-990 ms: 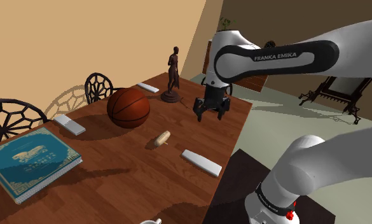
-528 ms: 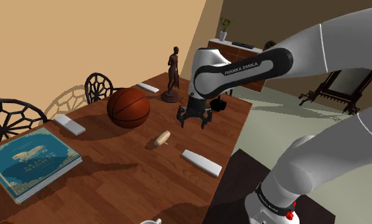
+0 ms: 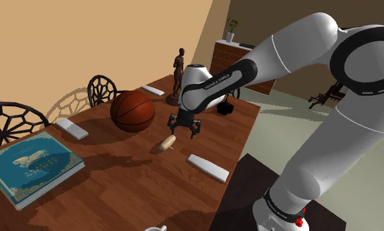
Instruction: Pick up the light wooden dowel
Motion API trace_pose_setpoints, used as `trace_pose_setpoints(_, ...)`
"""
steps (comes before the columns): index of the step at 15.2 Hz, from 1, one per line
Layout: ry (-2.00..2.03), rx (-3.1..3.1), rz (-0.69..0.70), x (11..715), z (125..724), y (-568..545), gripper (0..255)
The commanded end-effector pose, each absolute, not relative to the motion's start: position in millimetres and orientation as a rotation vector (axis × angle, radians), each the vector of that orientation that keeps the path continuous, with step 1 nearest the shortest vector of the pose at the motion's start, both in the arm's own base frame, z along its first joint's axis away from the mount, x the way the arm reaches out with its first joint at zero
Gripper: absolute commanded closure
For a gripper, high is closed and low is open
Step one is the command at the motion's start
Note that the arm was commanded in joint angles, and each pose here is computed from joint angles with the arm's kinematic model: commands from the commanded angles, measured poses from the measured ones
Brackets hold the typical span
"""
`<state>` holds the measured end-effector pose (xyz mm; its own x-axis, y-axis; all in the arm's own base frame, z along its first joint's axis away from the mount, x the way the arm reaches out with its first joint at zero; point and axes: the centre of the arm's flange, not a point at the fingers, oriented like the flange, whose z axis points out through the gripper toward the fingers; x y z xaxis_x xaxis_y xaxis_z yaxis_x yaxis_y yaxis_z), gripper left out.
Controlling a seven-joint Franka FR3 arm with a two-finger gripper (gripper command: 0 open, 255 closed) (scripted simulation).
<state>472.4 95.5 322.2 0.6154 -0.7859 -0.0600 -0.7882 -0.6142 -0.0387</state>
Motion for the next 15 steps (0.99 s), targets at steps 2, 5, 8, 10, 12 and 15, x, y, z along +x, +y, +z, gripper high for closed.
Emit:
trace_pose_setpoints(2,1.458,-2.696,0.041,496.7,293.2,104.3,0)
trace_pose_setpoints(5,1.559,-2.623,0.025,523.4,267.0,107.4,0)
trace_pose_setpoints(8,1.657,-2.547,0.010,550.5,241.2,108.4,0)
trace_pose_setpoints(10,1.664,-2.541,0.009,552.7,233.9,108.4,0)
trace_pose_setpoints(12,1.664,-2.541,0.009,552.7,223.3,108.4,0)
trace_pose_setpoints(15,1.664,-2.541,0.009,552.7,207.5,108.4,0)
